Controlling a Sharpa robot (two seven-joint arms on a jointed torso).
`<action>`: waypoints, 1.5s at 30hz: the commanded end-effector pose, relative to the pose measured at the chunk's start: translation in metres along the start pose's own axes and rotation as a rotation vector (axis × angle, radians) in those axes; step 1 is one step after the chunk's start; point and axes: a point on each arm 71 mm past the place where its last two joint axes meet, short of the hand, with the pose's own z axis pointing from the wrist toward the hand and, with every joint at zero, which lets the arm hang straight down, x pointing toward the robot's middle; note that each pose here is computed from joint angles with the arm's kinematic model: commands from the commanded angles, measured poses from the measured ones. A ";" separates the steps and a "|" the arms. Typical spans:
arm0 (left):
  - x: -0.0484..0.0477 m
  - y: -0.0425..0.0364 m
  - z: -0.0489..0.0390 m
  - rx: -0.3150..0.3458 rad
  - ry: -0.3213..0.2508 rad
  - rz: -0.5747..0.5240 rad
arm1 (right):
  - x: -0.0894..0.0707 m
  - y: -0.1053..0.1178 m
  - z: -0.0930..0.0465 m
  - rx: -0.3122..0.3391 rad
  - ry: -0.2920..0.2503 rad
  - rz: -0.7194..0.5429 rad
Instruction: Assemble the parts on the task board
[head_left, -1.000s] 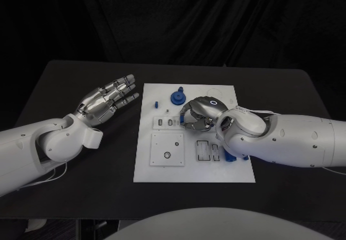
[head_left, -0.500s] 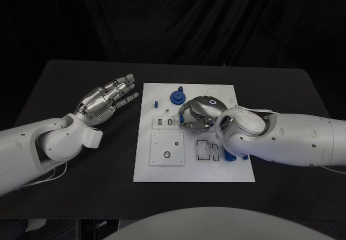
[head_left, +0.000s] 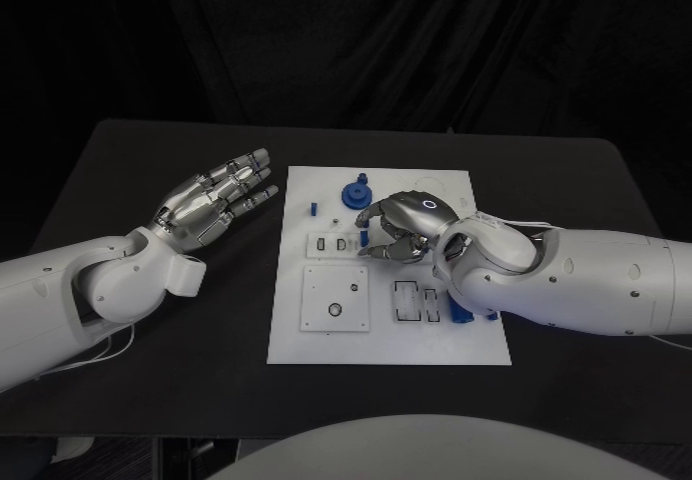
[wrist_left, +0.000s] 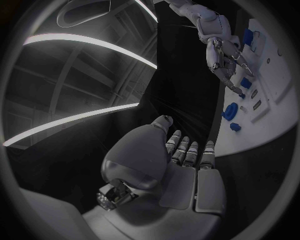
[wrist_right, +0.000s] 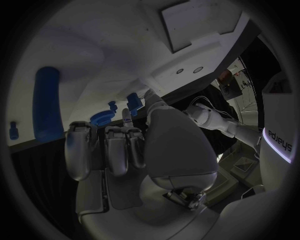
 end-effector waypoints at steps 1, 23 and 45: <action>0.0011 -0.0008 -0.0005 0.018 0.004 -0.008 | -0.008 0.006 -0.003 -0.074 -0.100 0.028; 0.0163 -0.0300 0.0105 0.085 -0.073 0.234 | -0.118 -0.020 -0.017 -0.267 -0.492 0.017; 0.0222 -0.0222 0.0729 -0.099 -0.017 1.035 | -0.109 -0.076 -0.023 -0.139 -0.435 -0.041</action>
